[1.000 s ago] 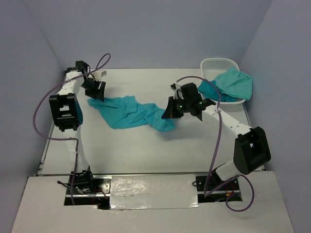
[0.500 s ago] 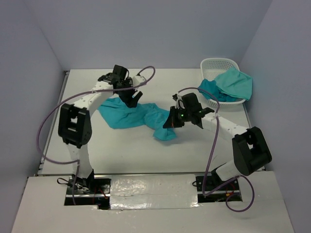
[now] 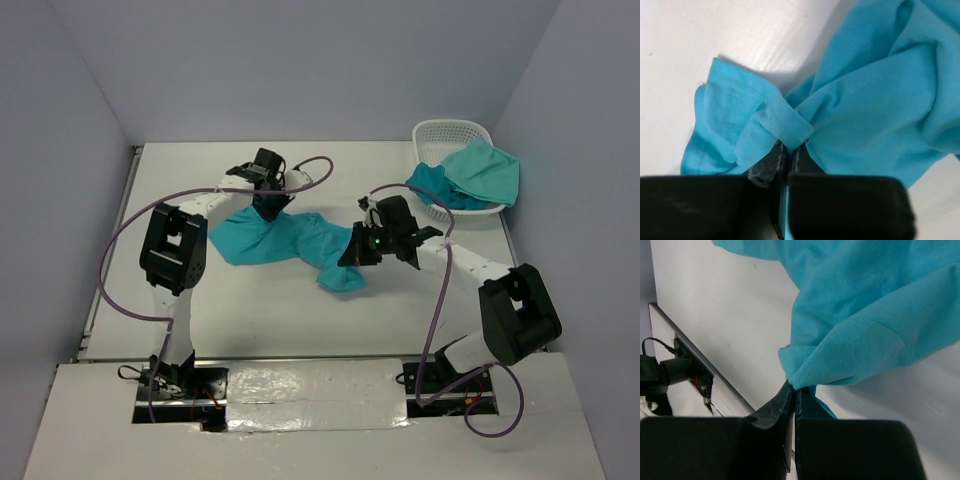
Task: Fold and stack the t-shirts
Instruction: Flatten out the tshirt
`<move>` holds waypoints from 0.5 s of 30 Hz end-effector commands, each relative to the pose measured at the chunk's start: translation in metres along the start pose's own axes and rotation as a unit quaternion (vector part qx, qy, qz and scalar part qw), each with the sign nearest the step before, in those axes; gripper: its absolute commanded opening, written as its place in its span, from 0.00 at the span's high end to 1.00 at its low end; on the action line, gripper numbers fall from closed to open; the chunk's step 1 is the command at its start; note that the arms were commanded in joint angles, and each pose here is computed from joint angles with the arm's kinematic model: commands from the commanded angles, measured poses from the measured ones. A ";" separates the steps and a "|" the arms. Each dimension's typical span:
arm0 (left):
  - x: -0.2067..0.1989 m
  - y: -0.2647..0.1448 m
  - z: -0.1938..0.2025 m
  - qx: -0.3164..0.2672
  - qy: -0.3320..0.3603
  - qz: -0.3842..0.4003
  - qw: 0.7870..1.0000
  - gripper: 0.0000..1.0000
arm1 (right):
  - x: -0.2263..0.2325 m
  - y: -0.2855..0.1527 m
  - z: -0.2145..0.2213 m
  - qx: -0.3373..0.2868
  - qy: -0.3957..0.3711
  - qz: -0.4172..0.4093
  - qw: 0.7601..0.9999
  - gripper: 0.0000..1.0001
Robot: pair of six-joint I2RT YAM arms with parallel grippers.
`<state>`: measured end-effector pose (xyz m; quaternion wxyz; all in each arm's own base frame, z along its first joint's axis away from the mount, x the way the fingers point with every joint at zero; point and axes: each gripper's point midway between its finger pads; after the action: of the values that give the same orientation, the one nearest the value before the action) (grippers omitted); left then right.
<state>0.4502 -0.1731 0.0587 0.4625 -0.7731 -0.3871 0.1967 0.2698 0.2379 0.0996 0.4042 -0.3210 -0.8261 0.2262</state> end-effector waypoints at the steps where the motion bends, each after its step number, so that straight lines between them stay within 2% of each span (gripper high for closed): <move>1: 0.012 0.000 -0.005 -0.009 -0.005 -0.027 1.000 1.00 | -0.001 -0.008 -0.018 -0.035 -0.013 0.002 0.999 1.00; 5: 0.025 -0.029 -0.021 -0.026 -0.005 -0.034 0.999 1.00 | -0.019 -0.022 -0.038 -0.057 0.009 0.026 0.998 1.00; 7: 0.046 -0.065 -0.044 -0.066 -0.010 -0.051 0.996 1.00 | -0.044 -0.039 -0.058 -0.081 0.031 0.058 0.995 1.00; 9: 0.083 -0.101 -0.062 -0.107 -0.030 -0.081 0.990 1.00 | -0.057 -0.060 -0.095 -0.117 0.033 0.076 0.990 1.00; 10: 0.099 -0.135 -0.091 -0.151 -0.032 -0.095 0.983 1.00 | -0.075 -0.079 -0.114 -0.142 0.047 0.097 0.984 1.00; 11: 0.113 -0.156 -0.103 -0.175 -0.038 -0.105 0.978 1.00 | -0.075 -0.099 -0.150 -0.178 0.034 0.104 0.978 1.00; 12: 0.136 -0.171 -0.106 -0.187 -0.047 -0.118 0.974 1.00 | -0.081 -0.112 -0.162 -0.187 0.037 0.115 0.975 1.00; 13: 0.147 -0.213 -0.132 -0.231 -0.038 -0.138 0.962 1.00 | -0.087 -0.128 -0.179 -0.206 0.033 0.131 0.969 1.00; 14: 0.154 -0.228 -0.140 -0.249 -0.030 -0.145 0.957 1.00 | -0.081 -0.150 -0.212 -0.238 0.010 0.145 0.960 1.00; 15: 0.160 -0.244 -0.146 -0.262 -0.014 -0.157 0.952 1.00 | -0.080 -0.160 -0.222 -0.244 -0.012 0.156 0.957 1.00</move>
<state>0.5454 -0.0907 0.2470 0.3243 -0.7852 -0.5147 0.1156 0.4089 0.1156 0.2158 0.3530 -0.4992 -0.7845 0.1037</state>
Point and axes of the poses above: each gripper's point midway between its finger pads, its own y axis out along the fingers, its own x axis along the line the jaws close on, z = x × y, and after that the axes turned 12 degrees about -y, right-handed
